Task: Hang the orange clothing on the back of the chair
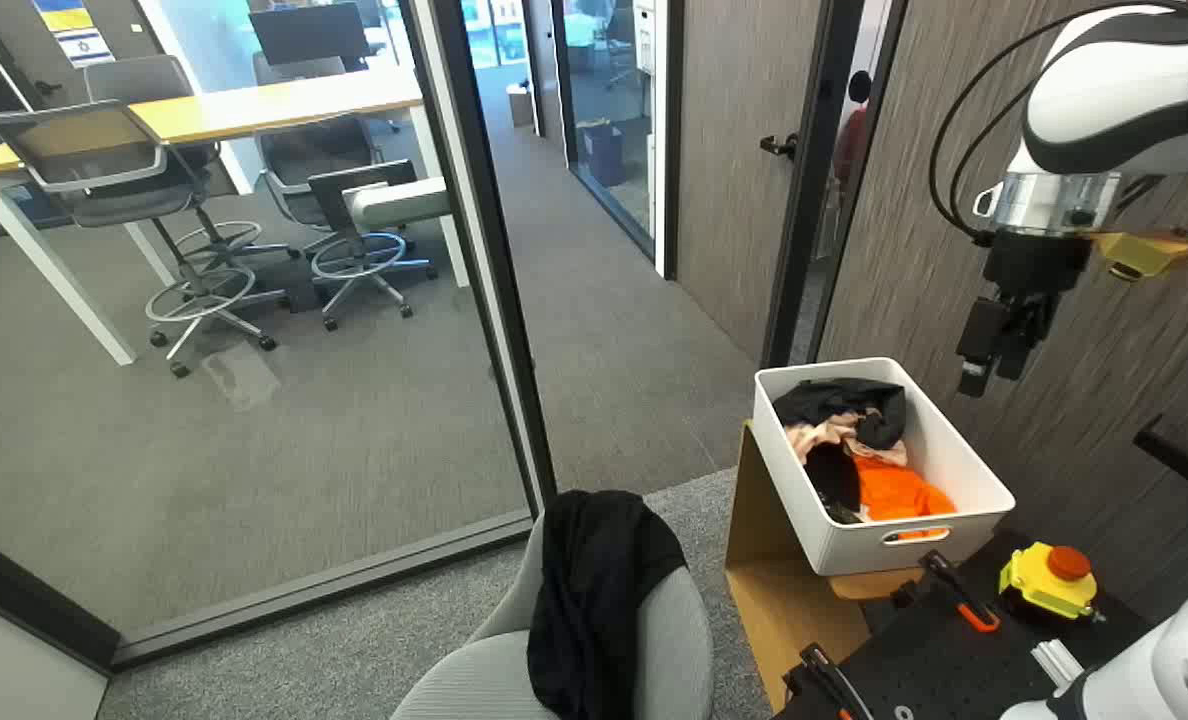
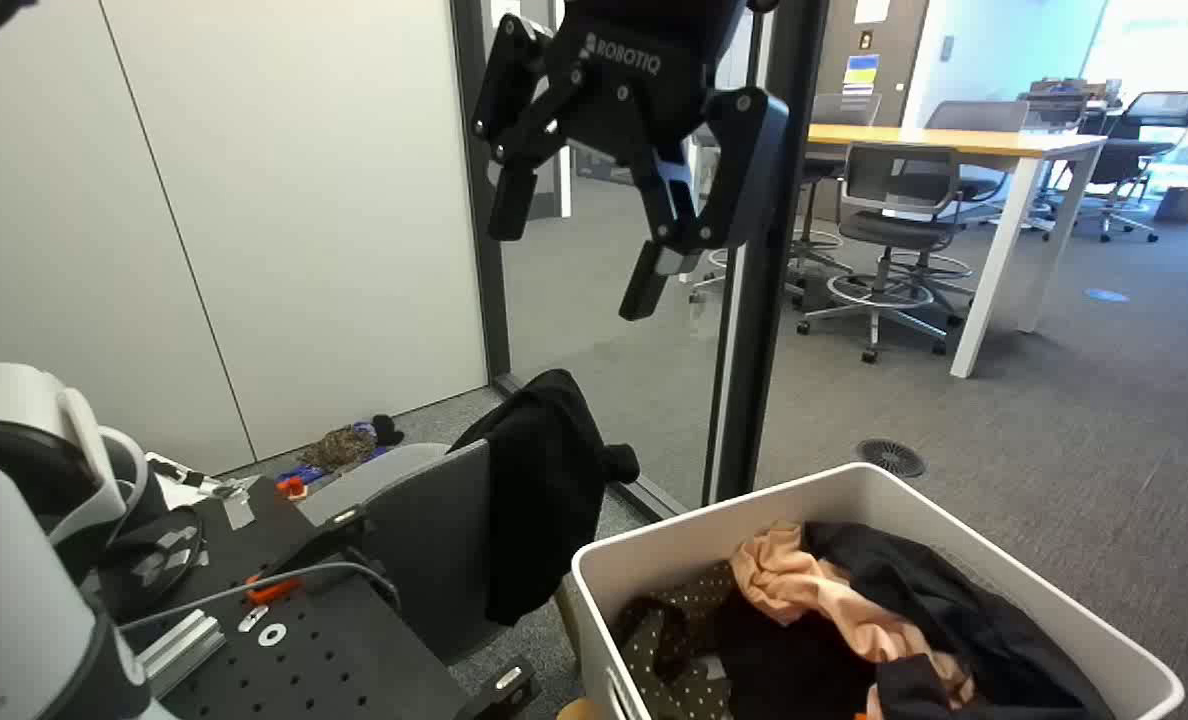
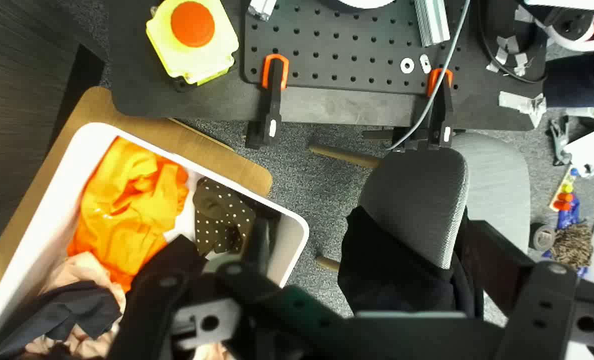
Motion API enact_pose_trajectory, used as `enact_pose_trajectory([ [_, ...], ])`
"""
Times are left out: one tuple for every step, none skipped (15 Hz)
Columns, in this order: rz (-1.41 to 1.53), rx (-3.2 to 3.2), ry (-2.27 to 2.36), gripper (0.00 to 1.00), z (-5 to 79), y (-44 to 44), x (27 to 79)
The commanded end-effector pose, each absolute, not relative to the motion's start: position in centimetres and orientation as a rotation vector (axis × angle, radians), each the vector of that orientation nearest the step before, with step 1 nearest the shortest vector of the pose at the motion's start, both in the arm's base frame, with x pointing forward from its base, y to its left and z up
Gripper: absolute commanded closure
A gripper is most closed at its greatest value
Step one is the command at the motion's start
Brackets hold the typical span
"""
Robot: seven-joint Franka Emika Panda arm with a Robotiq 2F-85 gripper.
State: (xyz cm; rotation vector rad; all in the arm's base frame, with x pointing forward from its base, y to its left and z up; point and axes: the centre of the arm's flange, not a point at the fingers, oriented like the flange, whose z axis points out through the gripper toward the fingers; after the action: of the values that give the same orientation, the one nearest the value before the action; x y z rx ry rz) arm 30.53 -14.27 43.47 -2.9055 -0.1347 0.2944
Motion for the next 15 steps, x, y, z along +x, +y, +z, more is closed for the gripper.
enact_pose_trajectory([
  [0.289, -2.908, -0.134, 0.0, 43.6, -14.3, 30.6],
  [0.284, -2.91, -0.133, 0.0, 43.8, -14.4, 30.7],
  [0.28, -2.911, -0.133, 0.0, 43.9, -14.4, 30.7],
  [0.278, -2.912, -0.133, 0.0, 44.0, -14.4, 30.7],
  [0.278, -2.912, -0.133, 0.0, 44.0, -14.4, 30.7],
  [0.278, -2.912, -0.133, 0.0, 44.0, -14.4, 30.7],
  [0.278, -2.912, -0.133, 0.0, 44.0, -14.4, 30.7],
  [0.267, -2.928, -0.145, 0.0, 43.6, -14.5, 30.8],
  [0.268, -2.94, -0.129, 0.0, 43.1, -14.6, 31.0],
  [0.277, -2.95, -0.102, 0.0, 42.2, -15.2, 31.5],
  [0.277, -2.953, -0.096, 0.0, 41.6, -15.5, 31.9],
  [0.278, -2.959, -0.072, 0.0, 40.6, -16.1, 32.6],
  [0.278, -2.976, -0.06, 0.0, 39.5, -16.8, 33.1],
  [0.274, -2.99, -0.05, 0.0, 38.2, -17.7, 33.8],
  [0.273, -3.006, -0.035, 0.0, 37.1, -18.3, 34.3],
])
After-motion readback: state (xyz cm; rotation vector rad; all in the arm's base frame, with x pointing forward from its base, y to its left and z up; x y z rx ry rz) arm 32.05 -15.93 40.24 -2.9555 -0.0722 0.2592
